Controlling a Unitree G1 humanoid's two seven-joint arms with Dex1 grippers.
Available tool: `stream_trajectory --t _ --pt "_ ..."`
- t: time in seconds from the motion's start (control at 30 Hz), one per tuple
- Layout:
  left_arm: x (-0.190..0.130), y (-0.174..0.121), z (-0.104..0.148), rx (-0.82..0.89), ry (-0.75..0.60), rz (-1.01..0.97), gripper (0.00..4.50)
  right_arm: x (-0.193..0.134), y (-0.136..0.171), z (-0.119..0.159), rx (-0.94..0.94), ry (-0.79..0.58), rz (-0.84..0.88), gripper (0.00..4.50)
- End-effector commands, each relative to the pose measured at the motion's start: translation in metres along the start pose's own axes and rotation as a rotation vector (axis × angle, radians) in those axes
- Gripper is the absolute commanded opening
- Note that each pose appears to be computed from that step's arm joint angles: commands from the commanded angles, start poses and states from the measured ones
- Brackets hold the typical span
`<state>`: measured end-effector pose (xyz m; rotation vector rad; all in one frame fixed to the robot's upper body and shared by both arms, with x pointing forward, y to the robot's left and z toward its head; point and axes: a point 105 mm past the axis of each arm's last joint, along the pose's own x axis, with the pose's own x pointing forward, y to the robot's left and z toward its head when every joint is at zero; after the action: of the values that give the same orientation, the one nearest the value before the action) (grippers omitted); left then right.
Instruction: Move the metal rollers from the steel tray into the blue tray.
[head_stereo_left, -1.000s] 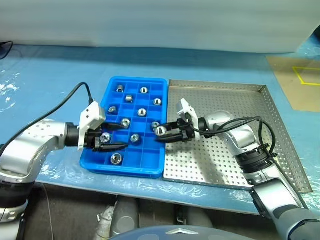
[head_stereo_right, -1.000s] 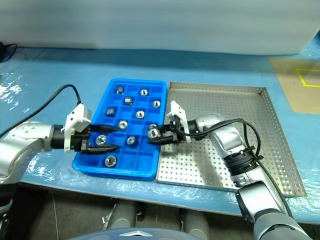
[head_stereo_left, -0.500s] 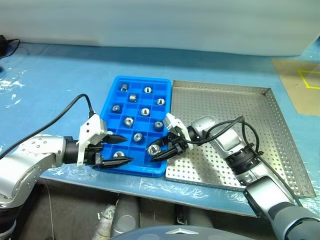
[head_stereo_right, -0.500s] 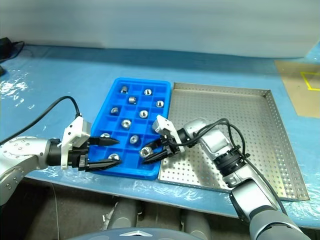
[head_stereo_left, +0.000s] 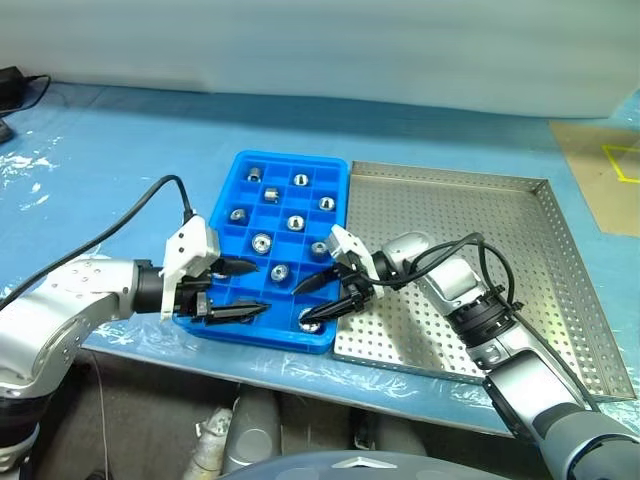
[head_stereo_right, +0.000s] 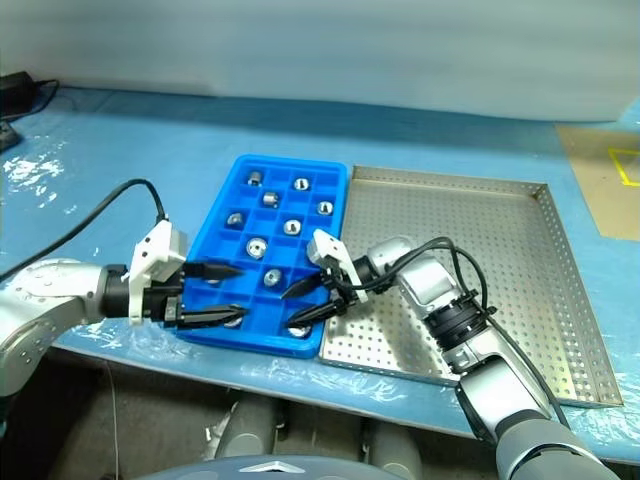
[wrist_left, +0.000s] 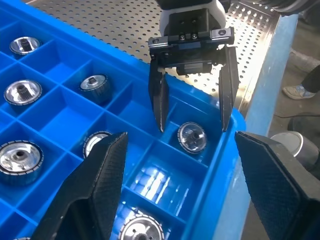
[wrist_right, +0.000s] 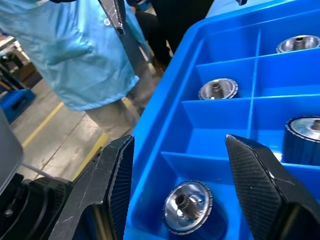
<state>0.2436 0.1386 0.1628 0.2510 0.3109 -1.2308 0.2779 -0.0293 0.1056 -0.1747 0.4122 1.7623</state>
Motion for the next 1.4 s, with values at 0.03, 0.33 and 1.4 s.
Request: stream_trajectory --t 0.03,0.33,1.4 --pt "0.005 0.009 0.01 0.047 -0.039 -0.001 3.6 -0.02 0.002 0.025 -0.078 -0.054 -0.061 2.97" --pt "0.039 0.056 0.015 0.098 -0.104 0.034 3.6 -0.106 -0.013 0.037 -0.088 -0.154 -0.523 2.97" --pt "0.062 0.097 0.013 0.06 -0.205 0.088 3.6 -0.16 -0.035 -0.007 0.014 -0.316 -1.133 2.97"
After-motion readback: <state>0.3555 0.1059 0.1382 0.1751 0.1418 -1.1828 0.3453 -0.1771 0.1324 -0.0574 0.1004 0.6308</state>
